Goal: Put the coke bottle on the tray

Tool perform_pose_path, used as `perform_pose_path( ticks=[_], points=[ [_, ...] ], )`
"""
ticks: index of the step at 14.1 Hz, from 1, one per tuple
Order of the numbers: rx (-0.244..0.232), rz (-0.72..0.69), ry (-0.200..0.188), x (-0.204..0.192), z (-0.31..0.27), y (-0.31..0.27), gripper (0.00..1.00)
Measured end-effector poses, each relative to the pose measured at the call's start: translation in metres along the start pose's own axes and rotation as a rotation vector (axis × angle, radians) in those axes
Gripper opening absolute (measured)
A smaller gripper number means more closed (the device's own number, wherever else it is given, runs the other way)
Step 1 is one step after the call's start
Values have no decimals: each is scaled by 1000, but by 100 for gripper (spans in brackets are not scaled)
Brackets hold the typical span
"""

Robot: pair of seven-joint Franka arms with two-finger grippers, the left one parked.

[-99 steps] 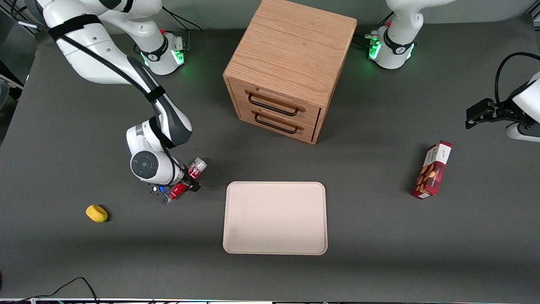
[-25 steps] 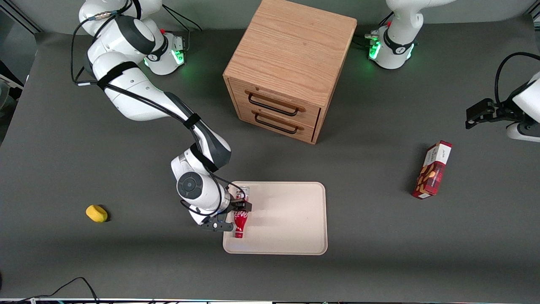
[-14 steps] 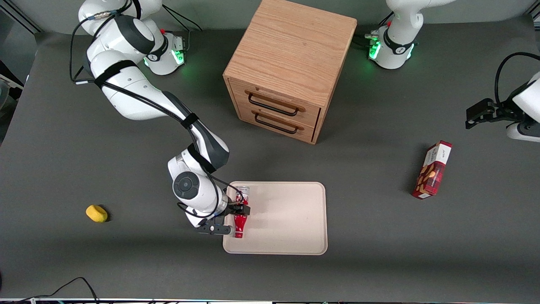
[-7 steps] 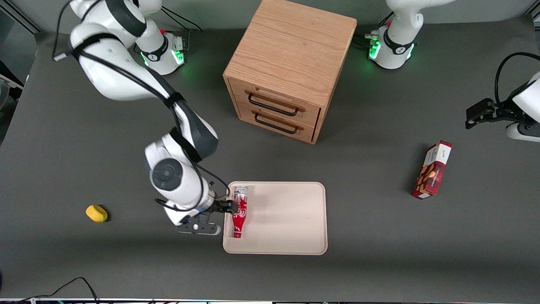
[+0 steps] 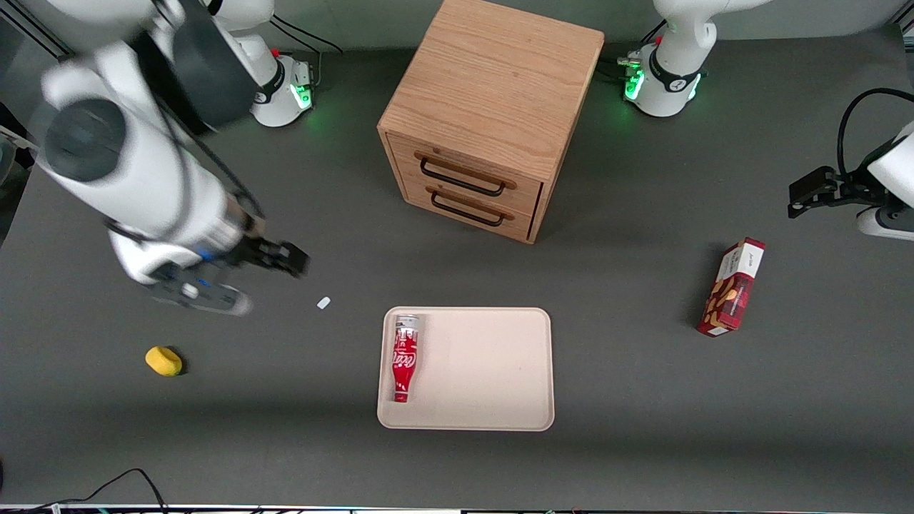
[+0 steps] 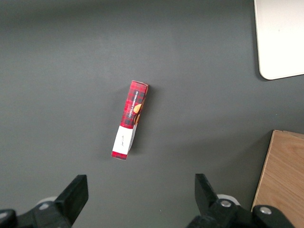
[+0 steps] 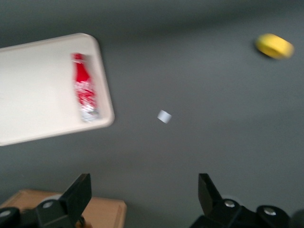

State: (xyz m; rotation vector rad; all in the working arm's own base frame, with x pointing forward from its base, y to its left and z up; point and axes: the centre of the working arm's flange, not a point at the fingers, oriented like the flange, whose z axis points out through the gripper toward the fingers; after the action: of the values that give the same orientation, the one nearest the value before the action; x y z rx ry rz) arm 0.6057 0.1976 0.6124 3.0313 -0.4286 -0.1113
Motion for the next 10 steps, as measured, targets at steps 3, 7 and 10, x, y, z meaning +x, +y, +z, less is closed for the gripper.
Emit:
perform_pose_path(
  ticks=[3,7,10],
  points=[
    [-17,37,-27,-23,-56,89,100],
    [35,66,-56,-49,-66,176,100],
    [57,67,-23,-80,-42,194,100]
  ],
)
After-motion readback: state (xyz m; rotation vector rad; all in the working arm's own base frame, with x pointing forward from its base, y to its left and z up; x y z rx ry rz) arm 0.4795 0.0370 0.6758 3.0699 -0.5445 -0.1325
